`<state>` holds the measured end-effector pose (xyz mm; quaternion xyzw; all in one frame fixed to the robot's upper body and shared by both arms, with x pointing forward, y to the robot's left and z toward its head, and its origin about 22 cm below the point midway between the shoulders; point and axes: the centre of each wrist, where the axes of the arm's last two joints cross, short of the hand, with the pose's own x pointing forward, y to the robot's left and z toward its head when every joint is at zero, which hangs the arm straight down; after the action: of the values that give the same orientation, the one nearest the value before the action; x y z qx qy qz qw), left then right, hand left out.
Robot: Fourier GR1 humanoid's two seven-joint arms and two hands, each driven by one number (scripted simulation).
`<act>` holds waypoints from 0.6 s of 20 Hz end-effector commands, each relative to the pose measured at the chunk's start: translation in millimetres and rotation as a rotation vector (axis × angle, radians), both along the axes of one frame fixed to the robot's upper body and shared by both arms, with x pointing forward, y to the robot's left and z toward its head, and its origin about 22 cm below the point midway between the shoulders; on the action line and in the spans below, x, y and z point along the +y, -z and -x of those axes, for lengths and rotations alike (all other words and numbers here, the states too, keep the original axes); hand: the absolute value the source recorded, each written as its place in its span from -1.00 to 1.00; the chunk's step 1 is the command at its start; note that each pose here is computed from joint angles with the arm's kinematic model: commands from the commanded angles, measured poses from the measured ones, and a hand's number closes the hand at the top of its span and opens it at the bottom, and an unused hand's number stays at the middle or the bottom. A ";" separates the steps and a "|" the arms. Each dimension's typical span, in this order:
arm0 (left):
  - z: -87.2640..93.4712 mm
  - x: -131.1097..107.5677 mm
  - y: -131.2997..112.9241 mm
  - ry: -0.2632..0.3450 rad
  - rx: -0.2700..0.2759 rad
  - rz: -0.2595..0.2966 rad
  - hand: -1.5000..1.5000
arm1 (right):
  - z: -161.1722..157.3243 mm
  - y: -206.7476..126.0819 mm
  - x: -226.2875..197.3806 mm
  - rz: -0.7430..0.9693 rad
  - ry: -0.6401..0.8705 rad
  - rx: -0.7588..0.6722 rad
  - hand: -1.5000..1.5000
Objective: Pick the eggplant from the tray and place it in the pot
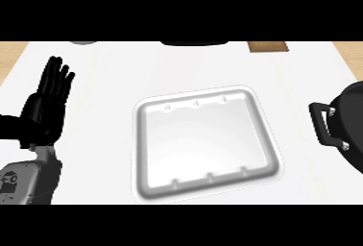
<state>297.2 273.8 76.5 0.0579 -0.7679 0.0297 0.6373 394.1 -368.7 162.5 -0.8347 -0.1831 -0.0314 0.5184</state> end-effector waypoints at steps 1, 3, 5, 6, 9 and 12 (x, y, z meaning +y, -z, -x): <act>2.1 -4.5 8.6 -0.015 0.004 -0.001 0.00 | 30.4 18.0 -25.5 -0.062 0.155 -0.111 1.00; -1.2 -2.2 -4.4 -0.003 0.003 0.003 0.00 | 40.6 21.0 -19.4 -0.077 0.158 -0.079 1.00; -13.9 -9.0 10.1 -0.022 0.004 -0.002 0.00 | 59.5 17.9 -43.4 -0.054 0.149 -0.118 1.00; 6.0 3.7 0.2 0.005 -0.003 0.000 0.00 | 65.1 15.6 -49.9 -0.072 0.178 -0.105 1.00; -5.0 -9.3 -6.5 0.020 -0.011 -0.009 0.00 | 77.1 43.6 -45.3 -0.118 0.190 -0.076 1.00; 3.0 9.4 -1.0 0.017 -0.001 0.006 0.00 | 94.8 67.1 -69.8 -0.214 0.208 -0.020 1.00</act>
<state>297.1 273.0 76.2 0.0545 -0.7688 0.0273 0.6365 319.2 -422.3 111.8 -0.8148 -0.1407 -0.0642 0.5587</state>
